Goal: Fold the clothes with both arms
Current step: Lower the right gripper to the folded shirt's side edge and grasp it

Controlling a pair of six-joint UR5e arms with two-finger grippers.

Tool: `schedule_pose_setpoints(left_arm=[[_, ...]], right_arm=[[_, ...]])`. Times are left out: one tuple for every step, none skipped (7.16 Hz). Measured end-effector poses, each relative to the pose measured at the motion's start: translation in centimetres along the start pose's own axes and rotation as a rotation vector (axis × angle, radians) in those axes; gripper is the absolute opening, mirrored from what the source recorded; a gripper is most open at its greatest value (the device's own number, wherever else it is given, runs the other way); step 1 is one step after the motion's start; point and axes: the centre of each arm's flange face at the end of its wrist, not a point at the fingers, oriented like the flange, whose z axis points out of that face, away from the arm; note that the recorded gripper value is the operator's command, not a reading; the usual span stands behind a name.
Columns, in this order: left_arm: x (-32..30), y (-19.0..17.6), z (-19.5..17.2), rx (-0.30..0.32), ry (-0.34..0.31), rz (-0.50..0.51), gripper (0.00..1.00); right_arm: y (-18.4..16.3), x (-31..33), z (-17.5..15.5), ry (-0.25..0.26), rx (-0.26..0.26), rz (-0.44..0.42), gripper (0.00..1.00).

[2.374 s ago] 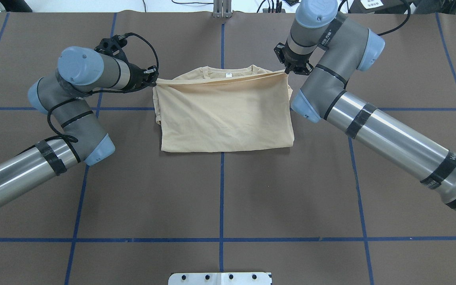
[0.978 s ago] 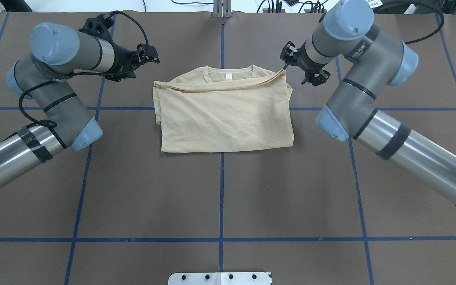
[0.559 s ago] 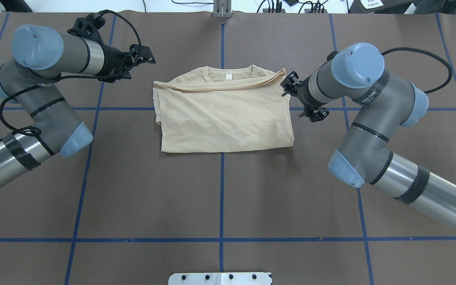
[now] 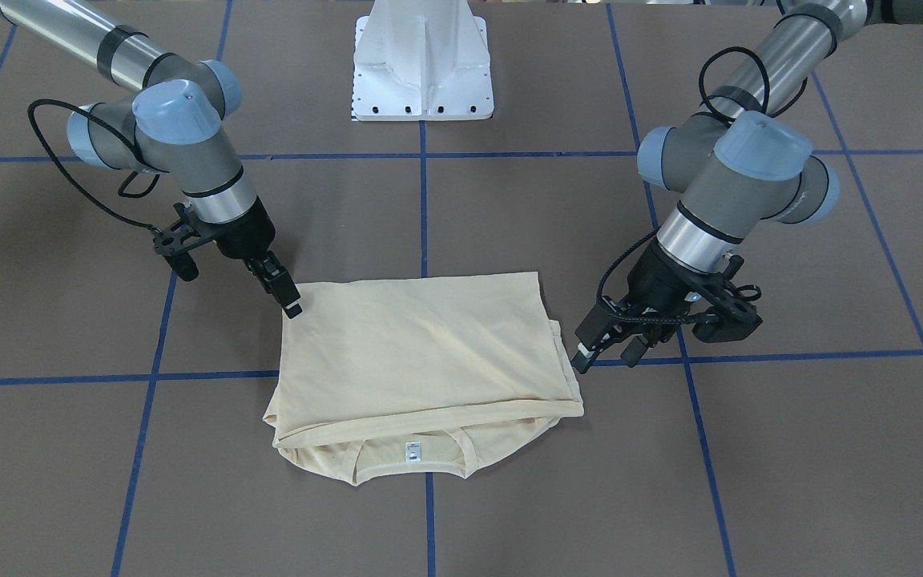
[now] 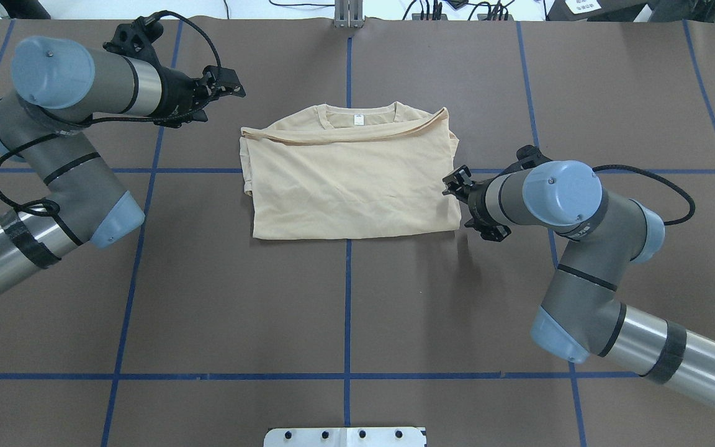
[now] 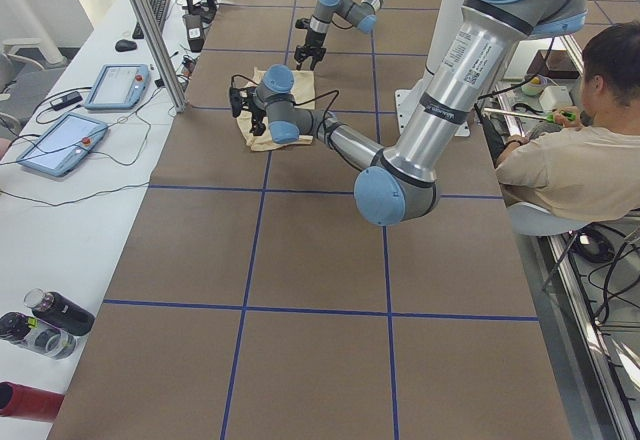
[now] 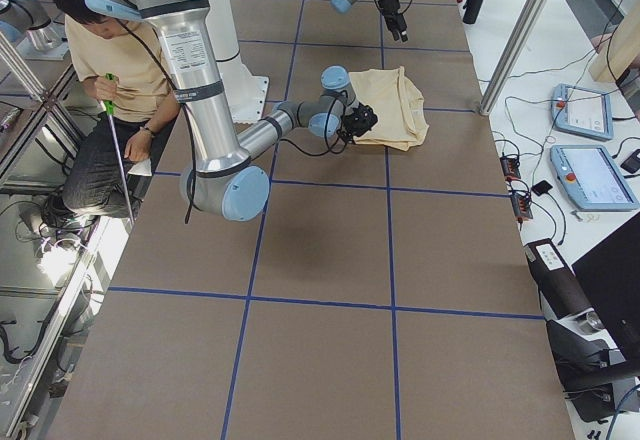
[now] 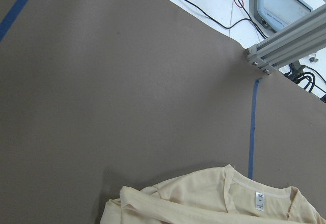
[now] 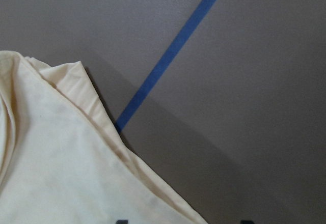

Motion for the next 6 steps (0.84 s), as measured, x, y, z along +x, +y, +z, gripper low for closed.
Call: schedule_pose_setpoints(left_arm=[[0.1, 0.0, -0.1, 0.0, 0.002, 0.0, 1.0], [0.1, 0.0, -0.1, 0.0, 0.002, 0.0, 1.0], [0.1, 0.0, -0.1, 0.0, 0.003, -0.001, 1.0], [0.1, 0.0, -0.1, 0.0, 0.003, -0.002, 1.0], [0.1, 0.0, -0.1, -0.001, 0.002, -0.002, 1.0], [0.2, 0.1, -0.1, -0.001, 0.002, -0.003, 1.0]], right_arm=[[0.9, 0.8, 0.4, 0.0, 0.009, -0.005, 0.79], [1.4, 1.5, 0.7, 0.003, 0.011, -0.01, 0.76], [1.7, 1.9, 0.7, 0.005, 0.011, -0.013, 0.43], [2.0, 2.1, 0.6, 0.004, 0.008, -0.013, 0.0], [2.1, 2.1, 0.4, 0.002, 0.006, -0.004, 0.0], [2.2, 2.0, 0.3, -0.001, 0.004, 0.005, 0.0]])
